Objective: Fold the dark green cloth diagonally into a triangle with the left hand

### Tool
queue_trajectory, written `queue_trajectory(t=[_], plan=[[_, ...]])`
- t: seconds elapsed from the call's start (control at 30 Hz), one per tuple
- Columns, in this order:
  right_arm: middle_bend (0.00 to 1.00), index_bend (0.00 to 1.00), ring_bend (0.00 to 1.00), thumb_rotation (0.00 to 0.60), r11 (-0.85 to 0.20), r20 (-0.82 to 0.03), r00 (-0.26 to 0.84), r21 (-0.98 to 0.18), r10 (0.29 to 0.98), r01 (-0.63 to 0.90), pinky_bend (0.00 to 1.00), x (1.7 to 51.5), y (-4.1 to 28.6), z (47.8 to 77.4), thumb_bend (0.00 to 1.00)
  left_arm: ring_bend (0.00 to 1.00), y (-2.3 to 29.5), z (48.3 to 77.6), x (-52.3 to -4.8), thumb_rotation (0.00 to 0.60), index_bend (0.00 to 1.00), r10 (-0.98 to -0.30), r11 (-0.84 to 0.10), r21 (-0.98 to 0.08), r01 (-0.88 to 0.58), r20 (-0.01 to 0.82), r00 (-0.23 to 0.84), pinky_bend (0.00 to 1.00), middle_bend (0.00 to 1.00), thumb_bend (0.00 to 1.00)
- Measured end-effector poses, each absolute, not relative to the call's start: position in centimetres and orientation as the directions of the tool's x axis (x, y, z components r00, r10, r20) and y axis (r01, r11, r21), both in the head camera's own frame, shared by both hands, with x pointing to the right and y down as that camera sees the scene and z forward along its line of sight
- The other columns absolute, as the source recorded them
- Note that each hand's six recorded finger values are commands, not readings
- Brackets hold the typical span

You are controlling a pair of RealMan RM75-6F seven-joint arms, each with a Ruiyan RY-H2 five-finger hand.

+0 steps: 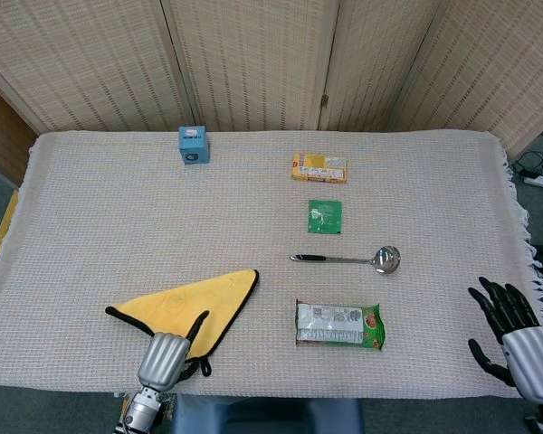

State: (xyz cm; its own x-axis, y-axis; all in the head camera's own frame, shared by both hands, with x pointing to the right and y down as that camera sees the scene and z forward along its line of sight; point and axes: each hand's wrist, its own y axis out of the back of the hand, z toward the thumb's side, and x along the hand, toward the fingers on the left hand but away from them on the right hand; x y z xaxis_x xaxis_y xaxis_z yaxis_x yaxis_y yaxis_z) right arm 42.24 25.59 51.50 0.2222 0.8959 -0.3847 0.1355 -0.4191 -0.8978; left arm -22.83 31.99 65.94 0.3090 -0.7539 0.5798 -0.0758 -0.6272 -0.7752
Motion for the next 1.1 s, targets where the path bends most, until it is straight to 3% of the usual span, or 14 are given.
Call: queue_trajectory(t=[0.33, 0.67, 0.73, 0.77, 0.83, 0.9, 0.97, 1.0, 1.1], plan=[[0.00, 0.00, 0.00, 0.600, -0.424, -0.387, 0.234, -0.895, 0.892, 0.136, 0.00, 42.0, 25.7, 51.5, 0.46, 1.00, 31.3, 62.6, -23.3, 0.600, 0.07, -0.782, -0.580, -0.814, -0.037, 0.543, 0.307, 1.00, 1.00, 0.32], [0.00, 0.00, 0.00, 0.600, -0.422, -0.384, 0.238, -0.896, 0.892, 0.137, 0.00, 41.9, 25.7, 51.5, 0.46, 1.00, 25.6, 60.3, -27.7, 0.600, 0.12, -0.882, -0.453, -0.889, -0.062, 0.437, 0.176, 1.00, 1.00, 0.34], [0.00, 0.00, 0.00, 0.600, -0.417, -0.380, 0.236, -0.899, 0.895, 0.132, 0.00, 41.9, 25.6, 51.5, 0.46, 0.94, 24.5, 60.3, -29.1, 0.600, 0.11, -0.899, -0.425, -0.902, -0.077, 0.410, 0.151, 0.97, 0.93, 0.34], [0.00, 0.00, 0.00, 0.600, -0.414, -0.378, 0.233, -0.901, 0.896, 0.130, 0.00, 41.9, 25.6, 51.6, 0.46, 0.88, 24.1, 60.2, -29.7, 0.600, 0.11, -0.906, -0.413, -0.907, -0.082, 0.399, 0.143, 0.92, 0.86, 0.34], [0.00, 0.00, 0.00, 0.600, -0.413, -0.379, 0.224, -0.902, 0.898, 0.127, 0.00, 42.0, 25.5, 51.8, 0.46, 0.53, 23.3, 60.1, -31.2, 0.600, 0.08, -0.917, -0.390, -0.916, -0.095, 0.377, 0.131, 0.57, 0.53, 0.34], [0.00, 0.00, 0.00, 0.600, -0.413, -0.383, 0.211, -0.903, 0.899, 0.122, 0.00, 42.2, 25.3, 52.0, 0.46, 0.26, 22.8, 60.0, -32.7, 0.600, 0.05, -0.926, -0.371, -0.922, -0.113, 0.357, 0.125, 0.27, 0.28, 0.33], [0.00, 0.00, 0.00, 0.600, -0.413, -0.387, 0.198, -0.903, 0.901, 0.116, 0.00, 42.4, 25.1, 52.3, 0.46, 0.08, 22.5, 59.9, -34.3, 0.600, 0.03, -0.932, -0.357, -0.925, -0.128, 0.342, 0.121, 0.09, 0.10, 0.28], [0.00, 0.00, 0.00, 0.600, -0.414, -0.389, 0.191, -0.904, 0.901, 0.111, 0.00, 42.5, 24.9, 52.5, 0.46, 0.03, 22.4, 59.8, -35.4, 0.600, 0.02, -0.936, -0.347, -0.928, -0.138, 0.332, 0.115, 0.04, 0.04, 0.26], [0.00, 0.00, 0.00, 0.600, -0.412, -0.391, 0.174, -0.905, 0.904, 0.104, 0.00, 42.7, 24.5, 52.9, 0.46, 0.00, 22.3, 59.3, -38.7, 0.600, 0.01, -0.948, -0.318, -0.934, -0.162, 0.307, 0.089, 0.00, 0.00, 0.21]])
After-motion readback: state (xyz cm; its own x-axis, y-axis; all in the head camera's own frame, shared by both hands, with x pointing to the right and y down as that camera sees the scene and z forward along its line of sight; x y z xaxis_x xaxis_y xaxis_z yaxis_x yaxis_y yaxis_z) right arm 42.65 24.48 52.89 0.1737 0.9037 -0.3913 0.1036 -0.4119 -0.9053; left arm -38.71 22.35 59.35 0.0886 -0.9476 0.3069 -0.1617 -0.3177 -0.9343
